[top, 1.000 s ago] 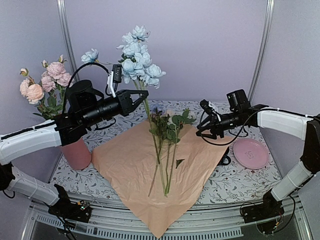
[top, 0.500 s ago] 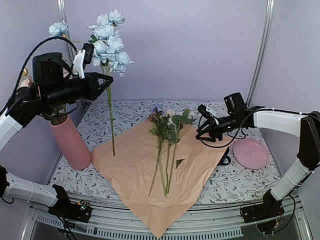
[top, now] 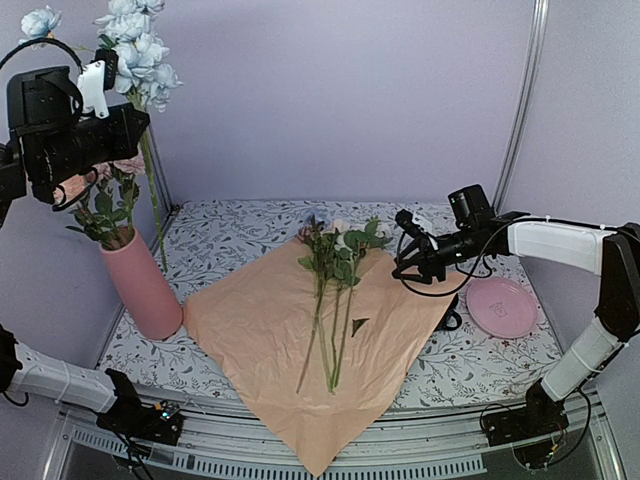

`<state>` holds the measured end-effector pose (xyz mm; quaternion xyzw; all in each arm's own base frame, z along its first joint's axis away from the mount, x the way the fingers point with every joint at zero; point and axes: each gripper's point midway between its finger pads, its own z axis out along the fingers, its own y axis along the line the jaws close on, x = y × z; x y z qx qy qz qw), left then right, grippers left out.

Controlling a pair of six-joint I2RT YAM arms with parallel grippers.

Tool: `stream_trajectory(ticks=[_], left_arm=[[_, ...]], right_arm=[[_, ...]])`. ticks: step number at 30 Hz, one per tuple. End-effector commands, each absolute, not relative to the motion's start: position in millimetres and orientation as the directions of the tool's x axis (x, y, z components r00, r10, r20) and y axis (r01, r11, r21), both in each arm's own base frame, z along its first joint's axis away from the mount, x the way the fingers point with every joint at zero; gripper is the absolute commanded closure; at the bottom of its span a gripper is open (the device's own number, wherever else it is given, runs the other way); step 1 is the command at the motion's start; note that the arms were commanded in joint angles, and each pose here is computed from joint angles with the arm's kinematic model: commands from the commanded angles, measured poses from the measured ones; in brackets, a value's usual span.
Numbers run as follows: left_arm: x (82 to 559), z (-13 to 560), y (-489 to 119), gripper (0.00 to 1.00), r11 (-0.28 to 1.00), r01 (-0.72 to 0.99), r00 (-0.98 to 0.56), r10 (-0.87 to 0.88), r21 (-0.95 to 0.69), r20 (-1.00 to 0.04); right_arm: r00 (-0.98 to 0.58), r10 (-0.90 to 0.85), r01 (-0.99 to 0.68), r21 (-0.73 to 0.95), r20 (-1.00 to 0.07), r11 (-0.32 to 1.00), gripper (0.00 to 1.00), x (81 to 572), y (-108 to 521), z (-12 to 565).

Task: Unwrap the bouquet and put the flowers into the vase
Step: Place the fake flower in the vase.

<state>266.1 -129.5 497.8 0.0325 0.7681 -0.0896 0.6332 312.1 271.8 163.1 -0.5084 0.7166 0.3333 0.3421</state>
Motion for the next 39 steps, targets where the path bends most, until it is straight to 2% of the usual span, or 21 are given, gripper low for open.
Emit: stream_trajectory(ticks=[1, 8, 16, 23, 28, 39], left_arm=[[265.5, 520.5, -88.4, 1.00, 1.000, -0.022, -0.150, -0.024, -0.021, -0.988], [271.1, 530.0, -64.1, 1.00, 0.979, -0.199, -0.112, 0.028, 0.050, -0.993], [255.1, 578.5, -34.8, 1.00, 0.951, -0.308, 0.046, 0.022, 0.007, -0.999], [251.1, 593.3, -21.0, 1.00, 0.909, -0.410, 0.055, 0.110, 0.078, -0.992], [259.7, 585.3, -31.5, 1.00, 0.917, -0.374, 0.065, 0.173, 0.137, -0.983], [295.2, 547.9, -41.6, 1.00, 0.956, -0.261, -0.014, 0.135, 0.133, -0.991]], right_arm=[[-0.223, -0.506, -0.962, 0.103, -0.833, 0.254, 0.51, 307.0, 270.0, 170.3], [-0.218, -0.509, -0.963, 0.098, -0.832, 0.252, 0.51, 307.0, 269.5, 169.8], [-0.215, -0.515, -0.963, 0.090, -0.830, 0.256, 0.51, 307.2, 268.4, 169.1], [-0.214, -0.517, -0.963, 0.090, -0.829, 0.255, 0.51, 306.9, 268.1, 168.5], [-0.212, -0.519, -0.963, 0.087, -0.828, 0.255, 0.51, 306.5, 267.9, 169.0], [-0.209, -0.520, -0.963, 0.084, -0.828, 0.255, 0.51, 305.9, 267.2, 169.2]])
